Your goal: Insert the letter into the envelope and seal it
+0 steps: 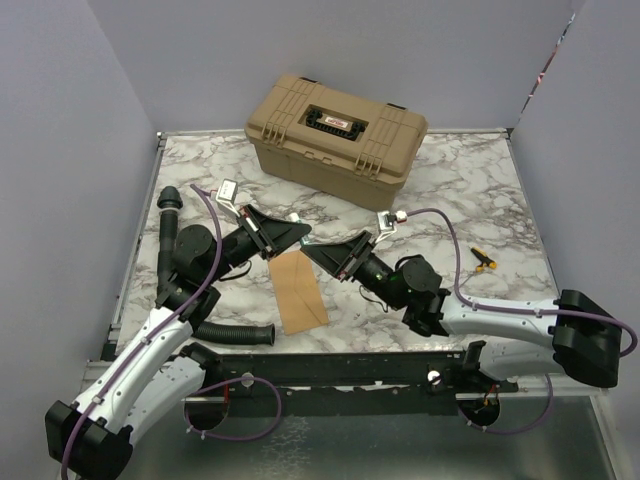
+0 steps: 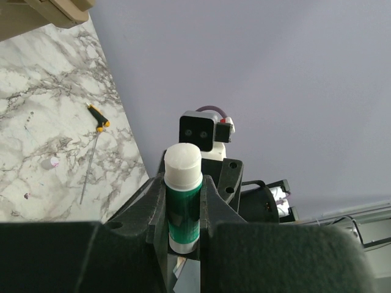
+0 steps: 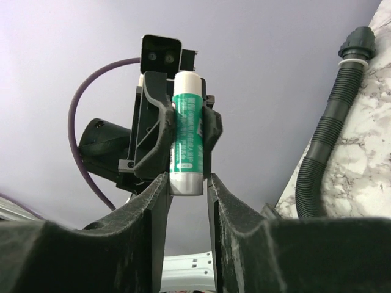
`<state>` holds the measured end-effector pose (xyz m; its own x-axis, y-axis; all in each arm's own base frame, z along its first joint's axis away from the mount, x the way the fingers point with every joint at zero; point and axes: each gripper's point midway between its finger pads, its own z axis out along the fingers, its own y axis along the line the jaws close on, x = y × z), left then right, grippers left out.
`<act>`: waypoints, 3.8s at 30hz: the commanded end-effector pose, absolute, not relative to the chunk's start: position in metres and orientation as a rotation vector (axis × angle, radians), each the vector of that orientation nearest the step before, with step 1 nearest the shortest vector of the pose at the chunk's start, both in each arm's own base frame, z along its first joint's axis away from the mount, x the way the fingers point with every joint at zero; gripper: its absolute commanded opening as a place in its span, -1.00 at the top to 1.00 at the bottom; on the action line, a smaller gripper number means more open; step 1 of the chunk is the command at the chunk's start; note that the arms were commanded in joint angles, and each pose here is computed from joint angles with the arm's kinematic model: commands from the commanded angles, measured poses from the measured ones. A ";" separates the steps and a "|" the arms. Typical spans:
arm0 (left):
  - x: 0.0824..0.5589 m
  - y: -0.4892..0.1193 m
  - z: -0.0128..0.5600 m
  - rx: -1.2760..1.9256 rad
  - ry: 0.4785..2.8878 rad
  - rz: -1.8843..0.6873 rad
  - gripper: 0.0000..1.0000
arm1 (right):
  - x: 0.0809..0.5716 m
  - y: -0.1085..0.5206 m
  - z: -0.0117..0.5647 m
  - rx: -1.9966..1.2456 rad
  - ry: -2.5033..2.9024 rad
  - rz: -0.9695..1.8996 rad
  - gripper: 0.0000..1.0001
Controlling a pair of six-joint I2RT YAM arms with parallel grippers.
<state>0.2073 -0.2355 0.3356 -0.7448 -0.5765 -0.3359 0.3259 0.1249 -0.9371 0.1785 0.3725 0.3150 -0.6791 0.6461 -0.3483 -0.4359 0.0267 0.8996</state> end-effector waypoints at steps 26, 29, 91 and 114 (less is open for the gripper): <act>0.279 -0.235 0.371 -0.194 1.585 -1.394 1.00 | 0.312 0.353 0.290 -0.629 1.431 0.041 0.97; 0.283 -0.236 0.368 -0.159 1.598 -1.351 1.00 | 0.280 0.373 0.296 -0.658 1.528 0.373 -0.16; 0.192 -0.256 0.408 0.331 1.432 -1.626 1.00 | 0.213 0.373 0.363 -0.442 1.431 1.026 0.99; 0.269 -0.248 0.346 -0.049 1.724 -1.375 1.00 | 0.237 0.393 0.314 -0.534 1.757 0.909 0.00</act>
